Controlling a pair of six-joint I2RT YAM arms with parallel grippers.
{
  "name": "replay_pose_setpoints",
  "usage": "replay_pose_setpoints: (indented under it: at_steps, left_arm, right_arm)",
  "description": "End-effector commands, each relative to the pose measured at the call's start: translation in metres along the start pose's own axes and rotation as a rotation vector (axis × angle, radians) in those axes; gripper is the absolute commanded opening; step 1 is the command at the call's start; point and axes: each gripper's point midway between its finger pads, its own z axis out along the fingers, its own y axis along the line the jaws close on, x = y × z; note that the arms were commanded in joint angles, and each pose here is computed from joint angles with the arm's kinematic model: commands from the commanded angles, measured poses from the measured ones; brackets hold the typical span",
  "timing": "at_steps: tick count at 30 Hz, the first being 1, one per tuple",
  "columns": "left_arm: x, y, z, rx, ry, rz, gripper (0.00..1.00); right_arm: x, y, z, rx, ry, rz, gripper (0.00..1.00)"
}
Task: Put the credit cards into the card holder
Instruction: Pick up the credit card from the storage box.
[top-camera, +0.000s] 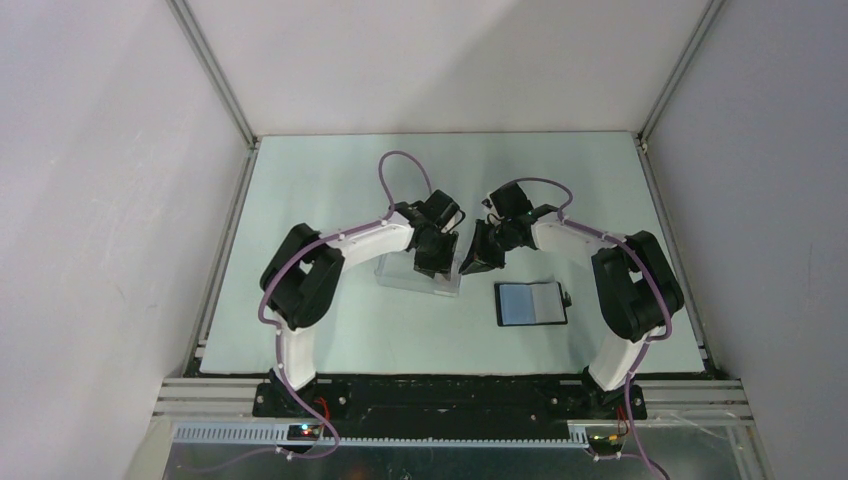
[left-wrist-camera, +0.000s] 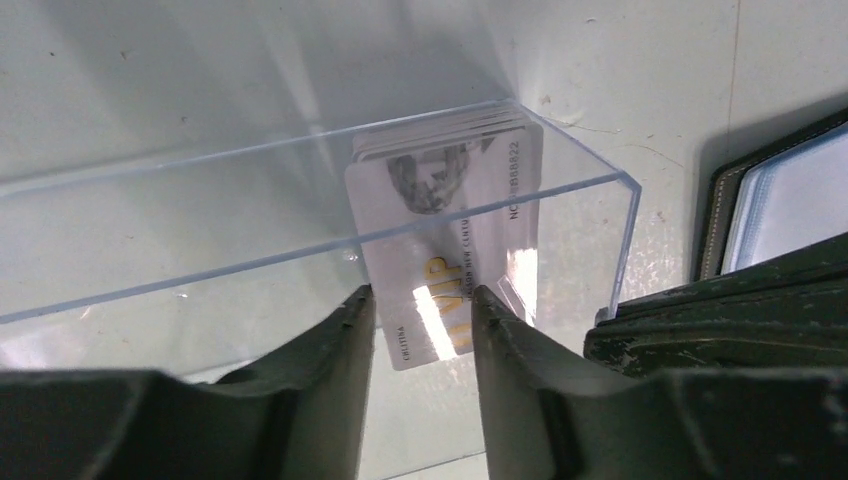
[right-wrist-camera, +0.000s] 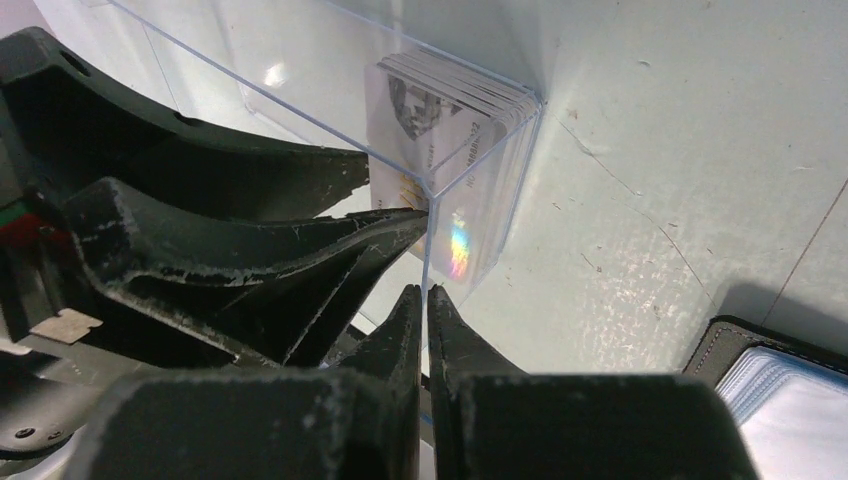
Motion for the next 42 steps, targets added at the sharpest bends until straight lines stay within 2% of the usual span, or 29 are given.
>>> replay_pose_setpoints:
  at_steps: [1, 4, 14, 16, 19, 22, 24, 27, 42]
  left_arm:
    - [-0.011, -0.006, -0.002, 0.002, -0.024, 0.019, 0.41]
    - [-0.011, -0.006, -0.001, 0.002, -0.025, 0.012, 0.34]
    - [-0.016, -0.012, -0.014, 0.024, -0.053, 0.014, 0.33]
    - [-0.016, -0.014, -0.015, 0.027, -0.054, 0.017, 0.36]
    - [-0.015, -0.010, -0.014, 0.005, -0.055, 0.020, 0.50]
    - [-0.014, -0.005, -0.016, -0.023, -0.057, 0.018, 0.53]
    - [-0.015, -0.003, -0.017, -0.031, -0.063, 0.016, 0.51]
    - [-0.016, -0.004, -0.018, -0.029, -0.067, 0.015, 0.40]
    - [-0.015, -0.009, -0.018, -0.018, -0.065, 0.022, 0.23]
  right_arm:
    - [-0.006, 0.017, -0.002, -0.048, -0.007, -0.041, 0.04]
    - [-0.006, 0.017, -0.002, -0.048, -0.006, -0.042, 0.04]
    - [-0.005, 0.016, -0.001, -0.046, -0.002, -0.041, 0.04]
    - [-0.006, 0.016, -0.001, -0.047, -0.003, -0.040, 0.04]
    - [-0.005, 0.016, -0.001, -0.048, -0.002, -0.040, 0.04]
    - [-0.005, 0.017, -0.001, -0.049, -0.001, -0.041, 0.04]
    - [-0.005, 0.017, -0.001, -0.049, -0.001, -0.040, 0.04]
    - [-0.005, 0.017, -0.001, -0.050, 0.000, -0.040, 0.04]
    - [-0.003, 0.017, 0.001, -0.050, 0.009, -0.041, 0.05]
